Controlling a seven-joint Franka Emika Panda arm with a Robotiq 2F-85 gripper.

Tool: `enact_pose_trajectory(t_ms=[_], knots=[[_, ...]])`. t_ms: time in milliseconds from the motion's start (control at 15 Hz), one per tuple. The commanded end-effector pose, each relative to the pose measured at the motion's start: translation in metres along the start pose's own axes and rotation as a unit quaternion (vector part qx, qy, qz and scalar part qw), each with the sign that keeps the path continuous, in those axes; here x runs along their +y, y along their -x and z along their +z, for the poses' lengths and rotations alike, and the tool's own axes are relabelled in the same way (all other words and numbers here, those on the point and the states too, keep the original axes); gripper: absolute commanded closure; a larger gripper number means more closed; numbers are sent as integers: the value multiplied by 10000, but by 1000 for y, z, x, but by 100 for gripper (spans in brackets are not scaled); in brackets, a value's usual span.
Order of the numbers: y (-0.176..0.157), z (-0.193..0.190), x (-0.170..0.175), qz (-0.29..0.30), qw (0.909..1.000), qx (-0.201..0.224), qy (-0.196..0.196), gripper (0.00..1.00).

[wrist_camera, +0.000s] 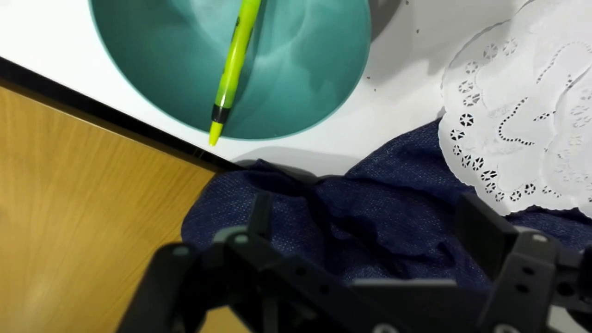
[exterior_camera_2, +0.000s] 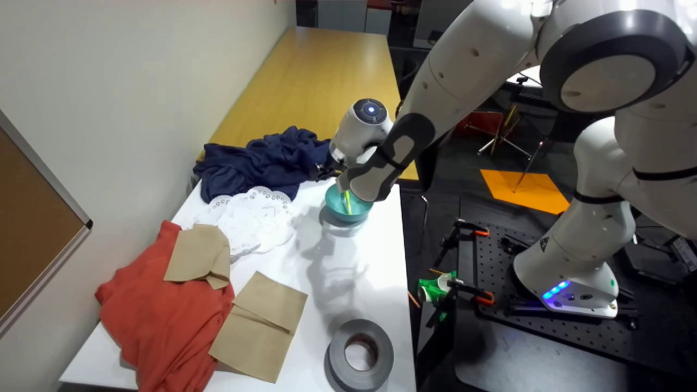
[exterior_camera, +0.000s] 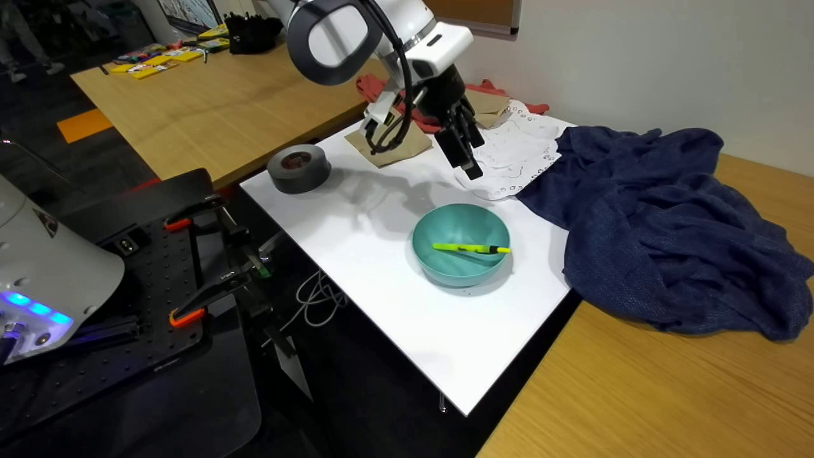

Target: Pick up the pen and put it in the bowl

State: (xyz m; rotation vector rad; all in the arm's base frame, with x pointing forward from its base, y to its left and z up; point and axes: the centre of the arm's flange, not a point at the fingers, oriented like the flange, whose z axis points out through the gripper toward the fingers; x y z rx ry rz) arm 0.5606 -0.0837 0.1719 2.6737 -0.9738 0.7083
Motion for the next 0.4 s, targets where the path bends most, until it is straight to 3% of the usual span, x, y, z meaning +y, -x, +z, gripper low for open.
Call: enact_pose_trajectory(t_ms=[0, 67, 333], knots=[[0, -28, 8, -151, 9996, -220, -101, 0], [-2, -7, 2, -63, 10000, -35, -47, 0], [-2, -13, 4, -66, 9999, -74, -78, 0]])
